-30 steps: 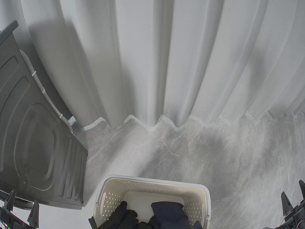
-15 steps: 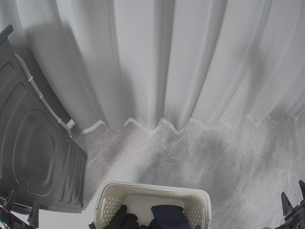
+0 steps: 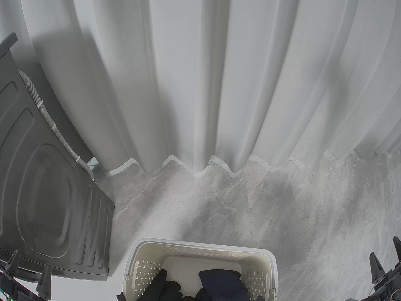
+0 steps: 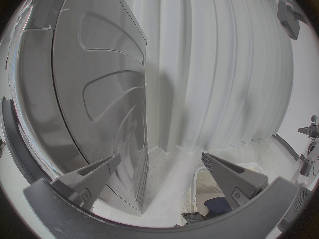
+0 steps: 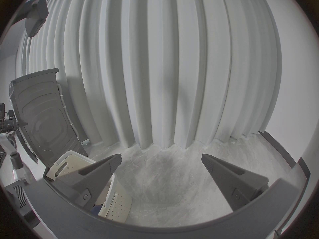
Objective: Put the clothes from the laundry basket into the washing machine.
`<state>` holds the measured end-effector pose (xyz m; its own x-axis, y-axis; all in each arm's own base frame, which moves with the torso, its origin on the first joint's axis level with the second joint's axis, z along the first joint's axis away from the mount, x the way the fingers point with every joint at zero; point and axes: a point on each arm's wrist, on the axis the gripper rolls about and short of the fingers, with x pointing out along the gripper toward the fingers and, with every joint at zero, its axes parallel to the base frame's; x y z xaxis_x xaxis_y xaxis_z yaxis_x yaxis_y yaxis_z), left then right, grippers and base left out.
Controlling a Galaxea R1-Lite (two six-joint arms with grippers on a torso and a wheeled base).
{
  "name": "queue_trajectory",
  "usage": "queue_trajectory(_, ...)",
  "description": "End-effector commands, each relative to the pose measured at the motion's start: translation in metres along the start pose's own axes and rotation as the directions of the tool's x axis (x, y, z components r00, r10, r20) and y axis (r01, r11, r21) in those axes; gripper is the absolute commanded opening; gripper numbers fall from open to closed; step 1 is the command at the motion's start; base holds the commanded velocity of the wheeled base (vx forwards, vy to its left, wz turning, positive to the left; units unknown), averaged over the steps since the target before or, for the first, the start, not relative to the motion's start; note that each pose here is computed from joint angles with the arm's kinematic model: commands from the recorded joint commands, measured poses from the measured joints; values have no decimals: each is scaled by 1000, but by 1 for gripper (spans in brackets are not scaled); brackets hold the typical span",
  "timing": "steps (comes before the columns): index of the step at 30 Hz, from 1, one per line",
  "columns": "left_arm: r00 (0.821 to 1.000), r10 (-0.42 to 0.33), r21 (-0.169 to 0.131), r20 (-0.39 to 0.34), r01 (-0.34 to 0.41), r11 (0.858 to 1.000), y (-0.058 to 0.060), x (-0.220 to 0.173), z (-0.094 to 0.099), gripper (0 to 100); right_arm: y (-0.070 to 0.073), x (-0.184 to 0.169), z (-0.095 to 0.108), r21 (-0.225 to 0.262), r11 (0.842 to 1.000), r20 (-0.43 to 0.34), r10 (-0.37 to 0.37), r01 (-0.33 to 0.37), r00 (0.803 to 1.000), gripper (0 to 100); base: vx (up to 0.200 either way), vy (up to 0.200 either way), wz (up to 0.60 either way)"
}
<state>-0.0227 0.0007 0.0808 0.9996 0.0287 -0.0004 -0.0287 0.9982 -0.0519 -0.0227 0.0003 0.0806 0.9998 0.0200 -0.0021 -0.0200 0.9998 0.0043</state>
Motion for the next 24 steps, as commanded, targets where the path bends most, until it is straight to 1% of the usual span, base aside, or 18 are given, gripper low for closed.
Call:
queue_trajectory(1,1000,-1,0,-6,1,1000,0,0,-5,100,0,0,-5,0,1000,-4,0,0,1000,100,-200,0,0)
queue_trajectory(24,1000,1,0,-6,-1,1000,0,0,-5,100,0,0,-5,0,1000,-6,0,0,1000,100,-200,0,0)
